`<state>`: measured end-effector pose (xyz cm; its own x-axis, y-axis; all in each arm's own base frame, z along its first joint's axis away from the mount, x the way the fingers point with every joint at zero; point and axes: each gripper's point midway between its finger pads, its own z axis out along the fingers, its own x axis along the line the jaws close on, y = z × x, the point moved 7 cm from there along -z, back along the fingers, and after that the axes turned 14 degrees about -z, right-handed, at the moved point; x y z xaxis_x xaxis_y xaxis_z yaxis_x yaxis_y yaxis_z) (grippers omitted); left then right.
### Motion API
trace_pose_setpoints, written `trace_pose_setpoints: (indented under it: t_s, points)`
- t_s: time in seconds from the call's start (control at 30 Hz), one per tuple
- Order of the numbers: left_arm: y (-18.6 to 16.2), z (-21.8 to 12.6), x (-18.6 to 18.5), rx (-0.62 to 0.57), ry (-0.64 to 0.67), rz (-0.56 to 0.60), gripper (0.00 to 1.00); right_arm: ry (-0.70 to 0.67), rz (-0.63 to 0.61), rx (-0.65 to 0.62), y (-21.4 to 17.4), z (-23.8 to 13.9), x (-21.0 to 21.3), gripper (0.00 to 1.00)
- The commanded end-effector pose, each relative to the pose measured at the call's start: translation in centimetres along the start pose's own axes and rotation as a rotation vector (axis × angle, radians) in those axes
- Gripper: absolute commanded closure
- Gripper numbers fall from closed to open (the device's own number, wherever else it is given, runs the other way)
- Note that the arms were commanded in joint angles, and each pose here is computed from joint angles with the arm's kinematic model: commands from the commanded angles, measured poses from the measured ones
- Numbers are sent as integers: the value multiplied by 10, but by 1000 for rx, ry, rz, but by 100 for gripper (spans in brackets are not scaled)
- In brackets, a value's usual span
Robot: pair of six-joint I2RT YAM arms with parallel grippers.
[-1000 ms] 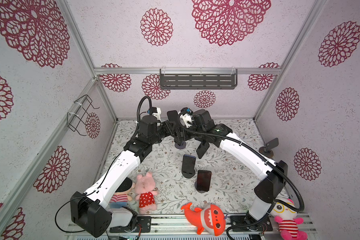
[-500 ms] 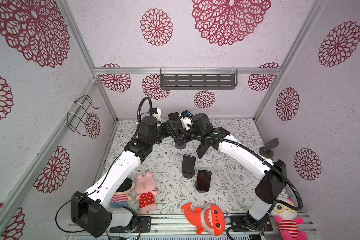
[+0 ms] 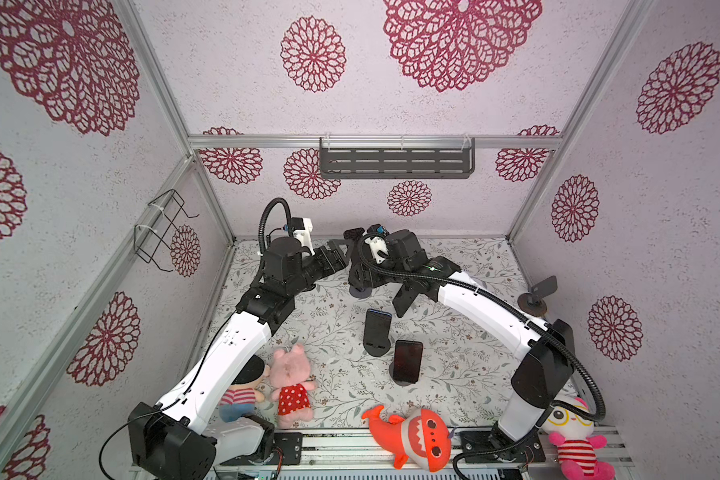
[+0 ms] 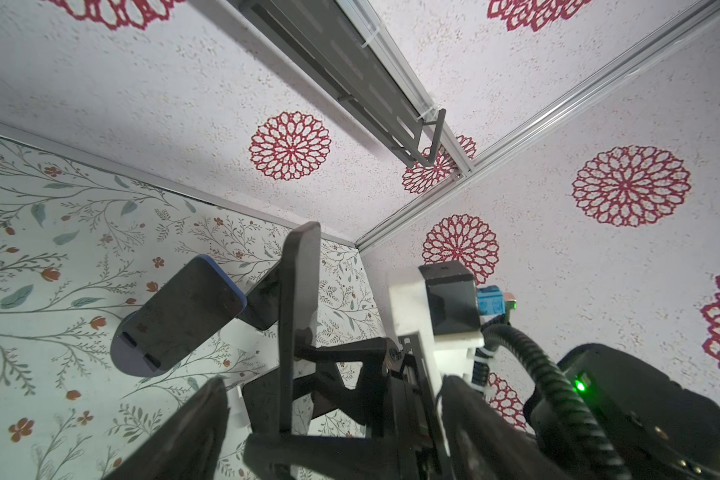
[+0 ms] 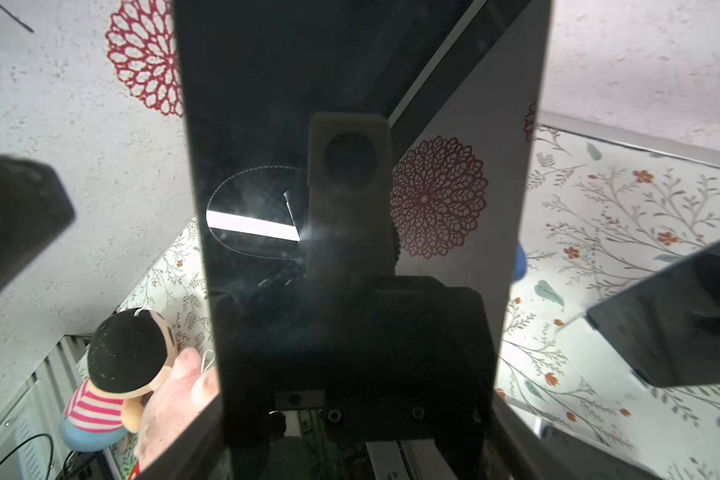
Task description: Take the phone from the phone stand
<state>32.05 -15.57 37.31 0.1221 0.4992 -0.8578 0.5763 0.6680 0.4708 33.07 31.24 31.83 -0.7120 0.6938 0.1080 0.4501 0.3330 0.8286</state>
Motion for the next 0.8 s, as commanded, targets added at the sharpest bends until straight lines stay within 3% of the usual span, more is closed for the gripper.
trace_pose_setpoints:
  t_s: [0.0,0.23,0.43,0.77]
  points:
    - [13,-9,-4,-5,-14,31,17,-63,-6,-165,38,-52,-4,80]
    - [47,-13,-9,32,42,151,16,-215,21,-159,36,-81,-32,82]
    - [71,-1,14,34,172,246,15,-378,94,-120,21,-110,-75,83]
    - [69,7,60,68,332,338,15,-605,201,68,-27,-153,-150,84]
